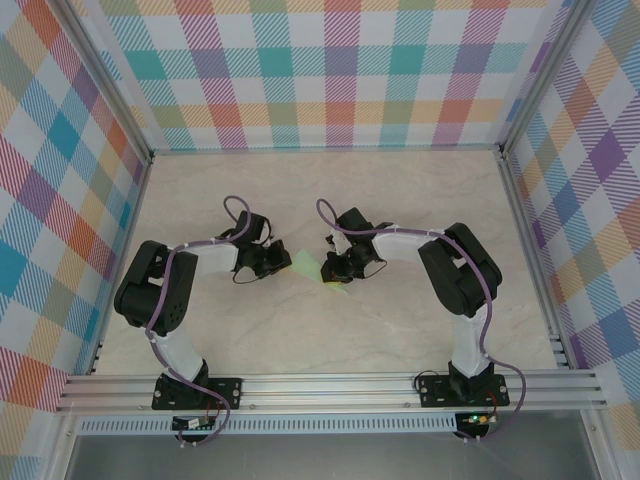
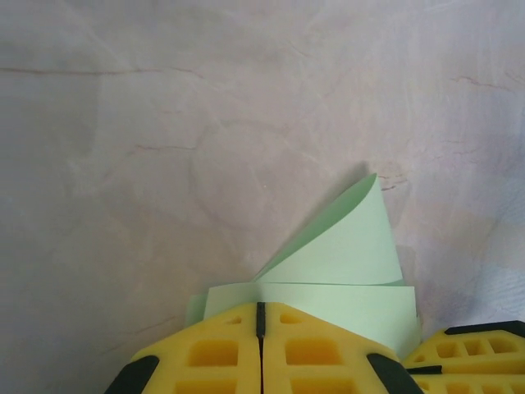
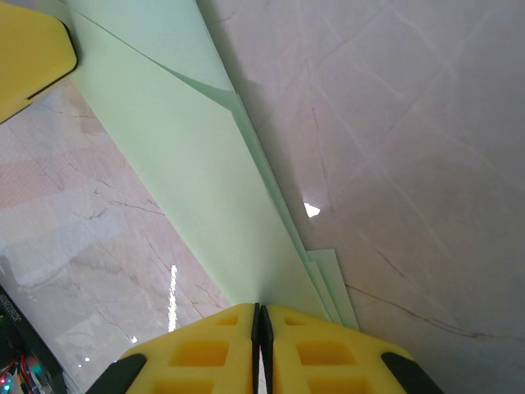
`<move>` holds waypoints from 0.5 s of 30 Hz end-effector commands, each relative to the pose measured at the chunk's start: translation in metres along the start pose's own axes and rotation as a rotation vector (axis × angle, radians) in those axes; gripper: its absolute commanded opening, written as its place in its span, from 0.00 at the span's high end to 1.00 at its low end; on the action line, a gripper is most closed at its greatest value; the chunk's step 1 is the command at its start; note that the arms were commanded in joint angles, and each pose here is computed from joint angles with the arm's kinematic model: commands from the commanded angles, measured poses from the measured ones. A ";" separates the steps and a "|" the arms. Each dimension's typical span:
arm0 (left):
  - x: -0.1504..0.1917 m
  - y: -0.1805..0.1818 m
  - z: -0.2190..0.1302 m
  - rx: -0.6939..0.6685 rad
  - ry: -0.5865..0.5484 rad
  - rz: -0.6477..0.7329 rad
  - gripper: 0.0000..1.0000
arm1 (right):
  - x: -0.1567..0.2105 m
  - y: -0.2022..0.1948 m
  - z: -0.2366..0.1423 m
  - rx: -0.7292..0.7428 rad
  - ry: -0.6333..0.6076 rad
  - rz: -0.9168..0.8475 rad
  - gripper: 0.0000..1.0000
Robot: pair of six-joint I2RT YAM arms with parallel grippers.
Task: Fold a paper plane with a square sheet of paper (pick it up from the middle)
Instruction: Fold the wing for the fifth time at the center of the table.
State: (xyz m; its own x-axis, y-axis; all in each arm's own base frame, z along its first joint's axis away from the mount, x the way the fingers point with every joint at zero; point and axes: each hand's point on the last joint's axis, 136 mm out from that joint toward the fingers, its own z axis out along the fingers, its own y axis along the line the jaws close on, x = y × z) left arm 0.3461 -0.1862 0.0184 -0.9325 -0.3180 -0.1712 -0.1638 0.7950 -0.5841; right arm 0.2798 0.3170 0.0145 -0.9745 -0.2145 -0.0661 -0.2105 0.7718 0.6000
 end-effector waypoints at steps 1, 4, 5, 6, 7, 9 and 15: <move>-0.012 0.066 -0.013 -0.262 -0.064 -0.067 0.94 | 0.031 -0.050 0.013 0.164 0.094 0.083 0.87; -0.017 0.069 -0.017 -0.288 -0.071 -0.071 0.94 | 0.032 -0.050 0.013 0.163 0.096 0.085 0.87; -0.020 0.070 -0.019 -0.298 -0.076 -0.074 0.94 | 0.033 -0.050 0.013 0.164 0.098 0.087 0.87; -0.022 0.071 -0.022 -0.306 -0.079 -0.073 0.94 | 0.032 -0.050 0.013 0.164 0.097 0.086 0.87; -0.026 0.072 -0.024 -0.316 -0.087 -0.080 0.94 | 0.032 -0.049 0.013 0.162 0.097 0.085 0.87; -0.037 0.069 -0.029 -0.317 -0.108 -0.066 0.93 | 0.031 -0.049 0.012 0.159 0.095 0.082 0.87; -0.050 0.047 -0.051 -0.308 -0.107 -0.006 0.93 | 0.031 -0.046 0.010 0.150 0.092 0.072 0.87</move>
State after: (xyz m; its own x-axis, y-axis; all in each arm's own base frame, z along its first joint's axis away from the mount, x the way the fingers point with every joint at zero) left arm 0.3729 -0.1224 0.0287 -0.8913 -0.3841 -0.2411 -0.2755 0.8809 -0.3848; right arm 0.2802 0.3173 0.0145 -0.9739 -0.2161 -0.0699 -0.2141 0.7704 0.6006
